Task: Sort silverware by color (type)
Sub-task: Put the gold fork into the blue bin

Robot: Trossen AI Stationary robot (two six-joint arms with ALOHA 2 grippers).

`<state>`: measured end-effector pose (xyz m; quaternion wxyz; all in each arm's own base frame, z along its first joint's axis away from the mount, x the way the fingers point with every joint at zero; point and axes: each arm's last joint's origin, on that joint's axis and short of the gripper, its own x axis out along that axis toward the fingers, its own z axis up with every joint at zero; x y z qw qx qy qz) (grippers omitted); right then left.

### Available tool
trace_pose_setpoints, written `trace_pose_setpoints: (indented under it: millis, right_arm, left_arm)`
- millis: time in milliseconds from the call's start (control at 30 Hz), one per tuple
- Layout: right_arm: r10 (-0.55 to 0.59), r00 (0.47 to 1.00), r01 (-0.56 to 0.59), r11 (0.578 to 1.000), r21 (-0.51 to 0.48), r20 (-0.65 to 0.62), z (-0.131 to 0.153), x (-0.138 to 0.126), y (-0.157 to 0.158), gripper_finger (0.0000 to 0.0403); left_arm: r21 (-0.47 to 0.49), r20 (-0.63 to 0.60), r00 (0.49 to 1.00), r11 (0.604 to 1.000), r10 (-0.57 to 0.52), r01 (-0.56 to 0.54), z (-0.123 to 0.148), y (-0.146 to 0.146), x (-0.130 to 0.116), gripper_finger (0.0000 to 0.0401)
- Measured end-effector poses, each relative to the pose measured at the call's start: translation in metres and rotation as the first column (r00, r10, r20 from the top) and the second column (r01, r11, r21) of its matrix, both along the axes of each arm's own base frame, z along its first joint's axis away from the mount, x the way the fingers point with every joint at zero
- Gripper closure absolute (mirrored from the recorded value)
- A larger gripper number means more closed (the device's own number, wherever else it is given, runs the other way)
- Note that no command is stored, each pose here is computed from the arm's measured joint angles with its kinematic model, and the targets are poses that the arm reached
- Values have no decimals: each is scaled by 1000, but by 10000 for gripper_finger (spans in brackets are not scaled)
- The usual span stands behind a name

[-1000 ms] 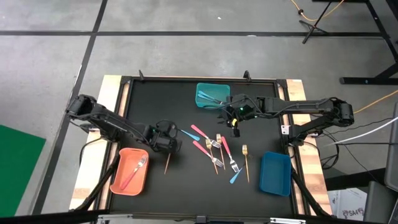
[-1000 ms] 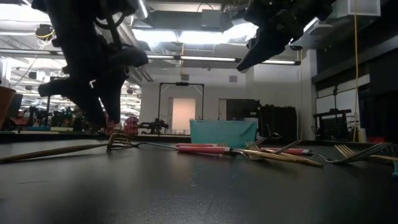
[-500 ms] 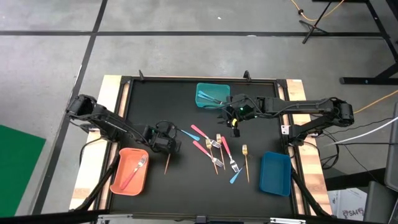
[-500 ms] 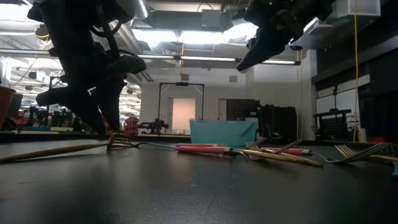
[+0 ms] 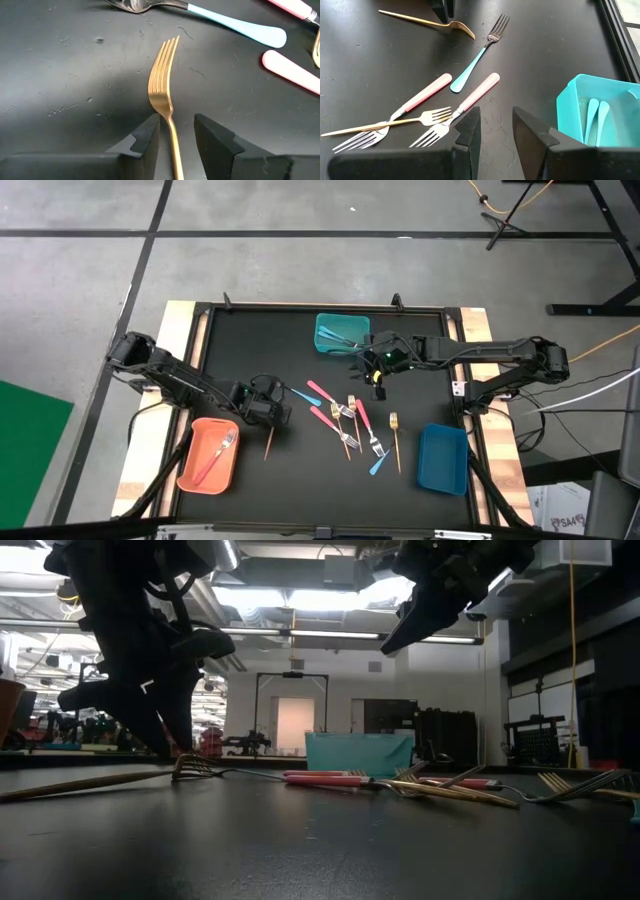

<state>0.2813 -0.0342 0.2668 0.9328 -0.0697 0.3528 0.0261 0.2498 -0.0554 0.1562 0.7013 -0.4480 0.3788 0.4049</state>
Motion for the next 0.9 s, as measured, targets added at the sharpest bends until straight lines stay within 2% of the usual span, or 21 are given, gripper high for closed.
trace_pose_setpoints:
  millis: [300,600,900]
  right_arm:
    - [0,1000,0,1000,0,0,0,0,0,303]
    - [0,1000,0,1000,0,1,0,0,0,303]
    - [0,1000,0,1000,-1,3,0,0,0,303]
  left_arm:
    - [-3,13,1000,1000,0,0,0,0,1,284]
    - [-15,-45,999,1000,-9,9,-21,-4,8,284]
    - [-9,-49,999,1000,-6,5,-23,-4,9,292]
